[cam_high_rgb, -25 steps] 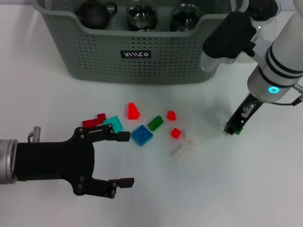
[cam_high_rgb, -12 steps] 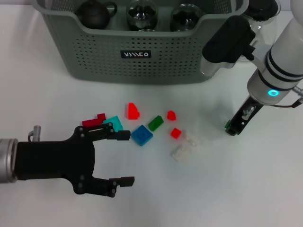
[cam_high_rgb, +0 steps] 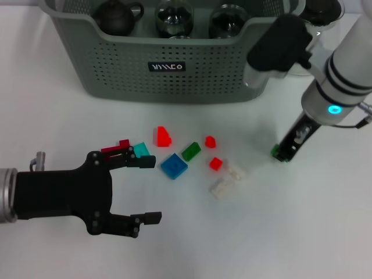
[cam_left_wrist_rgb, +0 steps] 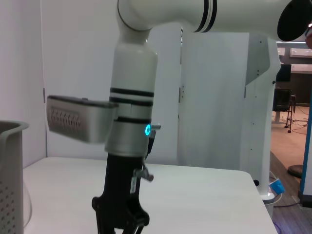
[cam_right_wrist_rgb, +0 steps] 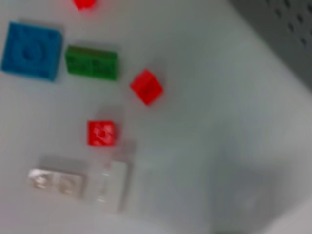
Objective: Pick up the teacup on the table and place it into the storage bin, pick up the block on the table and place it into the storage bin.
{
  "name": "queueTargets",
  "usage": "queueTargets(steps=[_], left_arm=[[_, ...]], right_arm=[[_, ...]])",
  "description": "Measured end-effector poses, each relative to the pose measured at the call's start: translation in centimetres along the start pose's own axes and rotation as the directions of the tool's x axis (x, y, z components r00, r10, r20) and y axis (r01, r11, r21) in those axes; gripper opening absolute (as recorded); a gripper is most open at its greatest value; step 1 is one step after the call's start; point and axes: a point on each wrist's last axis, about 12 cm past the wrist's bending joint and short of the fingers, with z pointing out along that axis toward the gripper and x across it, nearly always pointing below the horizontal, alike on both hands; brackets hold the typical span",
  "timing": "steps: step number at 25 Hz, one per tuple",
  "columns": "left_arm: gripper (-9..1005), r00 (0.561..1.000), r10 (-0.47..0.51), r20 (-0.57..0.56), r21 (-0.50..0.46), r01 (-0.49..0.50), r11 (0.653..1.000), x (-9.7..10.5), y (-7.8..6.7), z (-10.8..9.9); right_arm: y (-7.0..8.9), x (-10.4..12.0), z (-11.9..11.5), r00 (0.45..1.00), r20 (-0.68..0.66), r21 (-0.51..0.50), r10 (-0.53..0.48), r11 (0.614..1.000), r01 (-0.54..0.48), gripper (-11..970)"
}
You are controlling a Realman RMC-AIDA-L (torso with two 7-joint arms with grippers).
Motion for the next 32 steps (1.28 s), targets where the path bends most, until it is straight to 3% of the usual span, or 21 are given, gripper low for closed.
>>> queueTargets(steps=[3,6,7,9,12,15,17,20,26,32], left_arm=[[885,1.0,-0.003,-0.011,-0.004,0.003,1.0,0.1,0.0,-0.1],[885,1.0,-0.015,-0.022,-0.017,0.015,1.0,0.4,0.1,-0.1],[885,1.0,-0.018,-0.022,-0.019,0.018,1.0,0.5,0.0,-0.1],[885,1.0,-0.022,-0.021,-0.018,0.021,1.0,0.5,0.0,-0.1],[885,1.0,-0.025,-0.013,-0.016,0.024,1.0,0.5,-0.1,0.0],[885,0.999,-0.032,-0.006,-0.014,0.032,0.999,0.5,-0.1,0.1],[885,0.999,-0.042,-0.005,-0.015,0.042,0.999,0.5,0.0,0.2],[885,0.999,-0.05,-0.004,-0.013,0.05,0.999,0.4,0.1,0.4],[886,0.998,-0.055,0.0,-0.005,0.055,0.998,0.1,0.5,0.8],[885,0.998,-0.06,-0.005,-0.012,0.06,0.998,0.0,0.8,0.9]], right_arm=[[0.2,-0.6,-2.5,0.997,0.074,-0.045,-0.002,0.999,0.005,203],[0.1,-1.4,-6.7,0.981,0.194,-0.098,-0.005,0.995,0.024,203],[0.1,-2.2,-9.7,0.958,0.286,-0.121,-0.008,0.992,0.044,203],[0.0,-2.5,-11.1,0.944,0.33,-0.129,-0.008,0.99,0.053,203],[-0.6,-4.0,-16.1,0.862,0.506,-0.187,0.021,0.979,0.086,203],[-1.4,-5.0,-19.8,0.762,0.645,-0.241,0.062,0.962,0.126,202],[-2.6,-6.3,-21.6,0.7,0.709,-0.221,0.083,0.969,0.108,202],[-3.7,-7.4,-21.4,0.691,0.717,-0.191,0.094,0.98,0.064,202],[-6.2,-10.4,-16.7,0.778,0.622,-0.087,0.092,0.995,-0.049,202],[-6.2,-11.8,-11.8,0.821,0.568,-0.018,0.055,0.998,-0.054,209]])
